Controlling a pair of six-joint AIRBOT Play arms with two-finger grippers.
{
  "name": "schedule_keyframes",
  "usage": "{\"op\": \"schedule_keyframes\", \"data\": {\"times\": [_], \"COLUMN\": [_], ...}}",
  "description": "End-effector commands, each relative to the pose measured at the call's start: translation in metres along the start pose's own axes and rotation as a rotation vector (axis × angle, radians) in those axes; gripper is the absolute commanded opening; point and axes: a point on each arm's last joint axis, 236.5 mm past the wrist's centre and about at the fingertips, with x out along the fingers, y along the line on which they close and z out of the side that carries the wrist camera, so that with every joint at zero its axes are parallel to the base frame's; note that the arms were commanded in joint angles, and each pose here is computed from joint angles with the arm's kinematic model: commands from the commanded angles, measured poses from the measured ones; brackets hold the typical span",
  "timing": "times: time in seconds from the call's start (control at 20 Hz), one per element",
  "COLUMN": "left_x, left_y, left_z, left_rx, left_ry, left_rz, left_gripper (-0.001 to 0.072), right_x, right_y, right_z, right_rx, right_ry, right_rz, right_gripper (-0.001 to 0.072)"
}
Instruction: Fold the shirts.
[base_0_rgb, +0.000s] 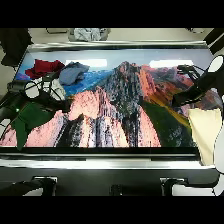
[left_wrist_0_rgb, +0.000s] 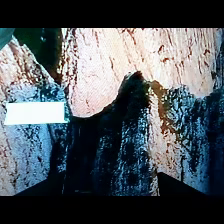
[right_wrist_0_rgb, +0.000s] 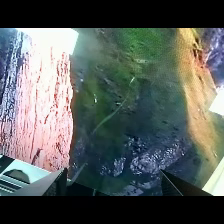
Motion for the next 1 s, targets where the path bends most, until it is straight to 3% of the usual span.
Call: {"op": "schedule_keyframes", "data": {"times": [0.0, 0.75, 0.95], "left_x": [0.000, 0.000, 0.000], "left_y": [0.000, 0.000, -0.006], "left_z": [0.000, 0.000, 0.045], "left_rx": [0.000, 0.000, -0.002], "left_ry": [-0.001, -0.002, -0.187], "left_rz": [0.001, 0.000, -0.023], "left_gripper": [0.0707, 0.0708, 0.0708], "right_x": [0.000, 0.000, 0.000], "right_y": [0.000, 0.000, 0.000], "right_z": [0.000, 0.000, 0.000], "right_rx": [0.000, 0.000, 0.000], "right_ry": [0.001, 0.001, 0.001], "right_rz": [0.001, 0.001, 0.001], "right_gripper": [0.0691, 0.0691, 0.0691]}}
